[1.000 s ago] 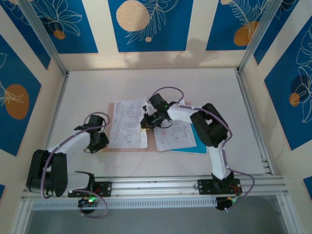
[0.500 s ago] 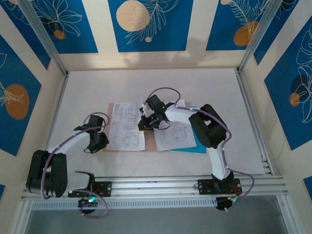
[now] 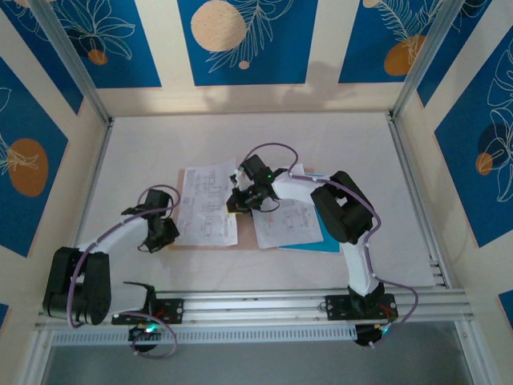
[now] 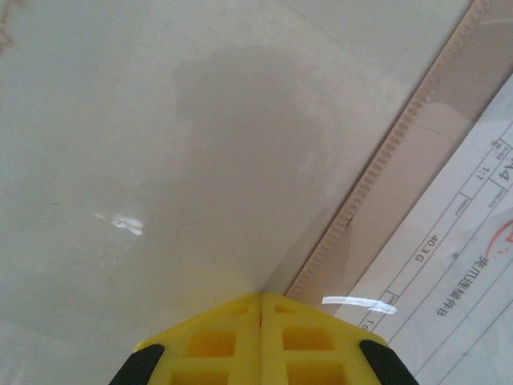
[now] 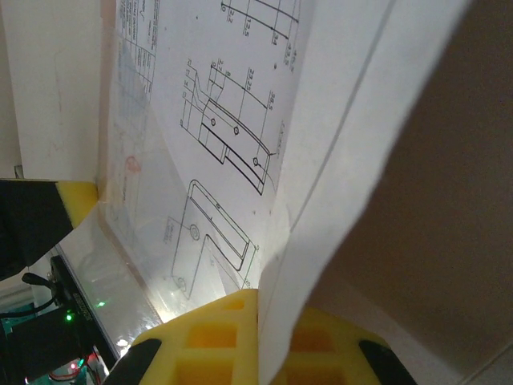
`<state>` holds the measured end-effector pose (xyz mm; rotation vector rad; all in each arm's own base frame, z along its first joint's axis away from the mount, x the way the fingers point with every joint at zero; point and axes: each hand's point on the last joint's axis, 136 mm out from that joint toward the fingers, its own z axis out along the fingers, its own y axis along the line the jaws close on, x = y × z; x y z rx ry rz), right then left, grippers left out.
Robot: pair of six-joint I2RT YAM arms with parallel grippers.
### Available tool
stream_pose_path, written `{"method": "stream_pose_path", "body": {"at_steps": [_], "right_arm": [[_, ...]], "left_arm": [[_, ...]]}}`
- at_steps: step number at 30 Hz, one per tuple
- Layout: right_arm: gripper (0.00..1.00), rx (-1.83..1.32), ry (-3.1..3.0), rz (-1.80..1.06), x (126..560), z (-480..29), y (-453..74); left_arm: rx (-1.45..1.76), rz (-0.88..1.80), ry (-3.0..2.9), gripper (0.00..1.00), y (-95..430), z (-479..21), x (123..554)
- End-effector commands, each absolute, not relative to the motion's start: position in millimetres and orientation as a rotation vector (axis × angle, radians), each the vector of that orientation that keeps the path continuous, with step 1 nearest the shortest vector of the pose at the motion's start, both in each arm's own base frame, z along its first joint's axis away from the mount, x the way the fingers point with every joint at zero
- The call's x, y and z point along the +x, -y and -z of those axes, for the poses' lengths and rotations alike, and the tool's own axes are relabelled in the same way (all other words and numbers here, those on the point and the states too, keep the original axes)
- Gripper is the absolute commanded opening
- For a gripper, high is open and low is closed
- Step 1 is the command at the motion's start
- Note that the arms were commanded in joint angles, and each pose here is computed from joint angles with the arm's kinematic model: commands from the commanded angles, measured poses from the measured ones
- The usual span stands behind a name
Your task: Put the files into the folder
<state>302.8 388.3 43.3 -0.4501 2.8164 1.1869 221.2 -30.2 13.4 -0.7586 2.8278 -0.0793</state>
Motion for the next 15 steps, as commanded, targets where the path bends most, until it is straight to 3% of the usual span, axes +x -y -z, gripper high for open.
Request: {"method": "stream_pose_path", "body": {"at_steps": [1, 15], "right_arm": [[0.0, -0.481, -2.86, -1.218, 288.3, -29.2, -396.4], [0.0, -0.497, -2.888, -1.202, 284.2, -22.2, -404.0]], "left_arm": [[-0.801, 0.143, -2.872, 0.0, 37.3, -0.3, 211.1], [-0.796, 0.15, -2.872, 0.0, 38.1, -0.5, 212.2]]}}
